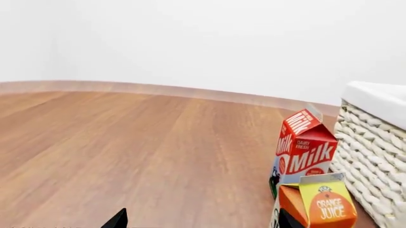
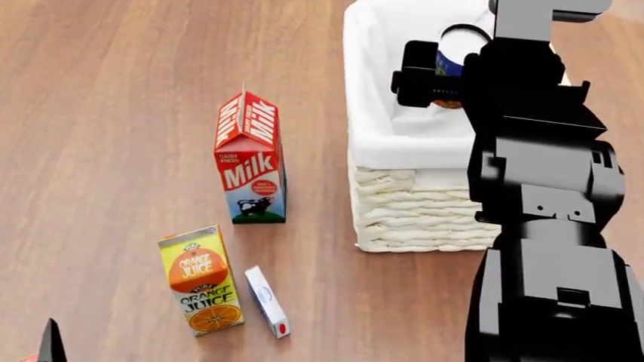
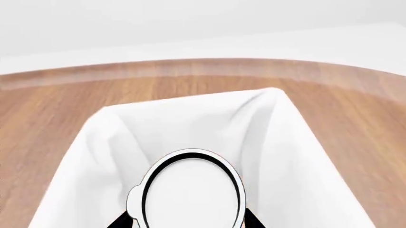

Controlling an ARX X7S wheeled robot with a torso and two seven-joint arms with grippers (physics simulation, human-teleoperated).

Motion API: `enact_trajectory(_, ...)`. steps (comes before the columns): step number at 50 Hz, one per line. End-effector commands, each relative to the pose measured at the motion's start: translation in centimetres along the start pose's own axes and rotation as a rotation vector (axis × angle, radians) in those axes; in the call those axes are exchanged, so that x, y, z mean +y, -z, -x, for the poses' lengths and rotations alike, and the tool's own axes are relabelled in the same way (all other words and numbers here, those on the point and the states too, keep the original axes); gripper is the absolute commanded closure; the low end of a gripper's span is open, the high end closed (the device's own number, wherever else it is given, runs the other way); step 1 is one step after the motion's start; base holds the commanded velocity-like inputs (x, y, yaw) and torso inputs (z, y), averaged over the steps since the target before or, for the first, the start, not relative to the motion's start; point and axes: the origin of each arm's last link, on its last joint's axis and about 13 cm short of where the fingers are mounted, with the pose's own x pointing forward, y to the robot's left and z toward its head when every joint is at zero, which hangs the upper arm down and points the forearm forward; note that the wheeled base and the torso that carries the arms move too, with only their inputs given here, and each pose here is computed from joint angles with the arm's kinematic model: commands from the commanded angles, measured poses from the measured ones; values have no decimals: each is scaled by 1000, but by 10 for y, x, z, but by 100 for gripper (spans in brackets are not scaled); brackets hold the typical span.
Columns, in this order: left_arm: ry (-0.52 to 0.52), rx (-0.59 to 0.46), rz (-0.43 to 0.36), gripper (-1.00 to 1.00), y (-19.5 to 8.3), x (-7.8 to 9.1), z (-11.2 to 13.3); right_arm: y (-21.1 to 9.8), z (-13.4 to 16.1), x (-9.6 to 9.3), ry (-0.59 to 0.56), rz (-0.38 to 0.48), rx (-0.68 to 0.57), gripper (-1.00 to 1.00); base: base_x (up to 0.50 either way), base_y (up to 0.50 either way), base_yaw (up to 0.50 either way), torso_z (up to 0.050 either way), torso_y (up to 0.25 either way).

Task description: Pick up the alphabet soup, and put it in the basket.

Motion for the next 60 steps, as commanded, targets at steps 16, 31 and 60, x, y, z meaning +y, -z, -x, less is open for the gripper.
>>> enact_trajectory(16, -22, -22, 8, -100, -2, 7, -3, 1, -2, 13, -77, -3, -8, 100, 0, 0, 0, 0, 0)
enact_trajectory(31, -17, -21, 3, -100, -2, 6, -2, 3, -2, 12, -69, -6, -6, 100, 0, 0, 0, 0, 1)
enact_trajectory(60, -11, -27, 4, -100, -4, 4, 0, -35, 4, 14, -207, -49, -378, -100, 0, 0, 0, 0, 0)
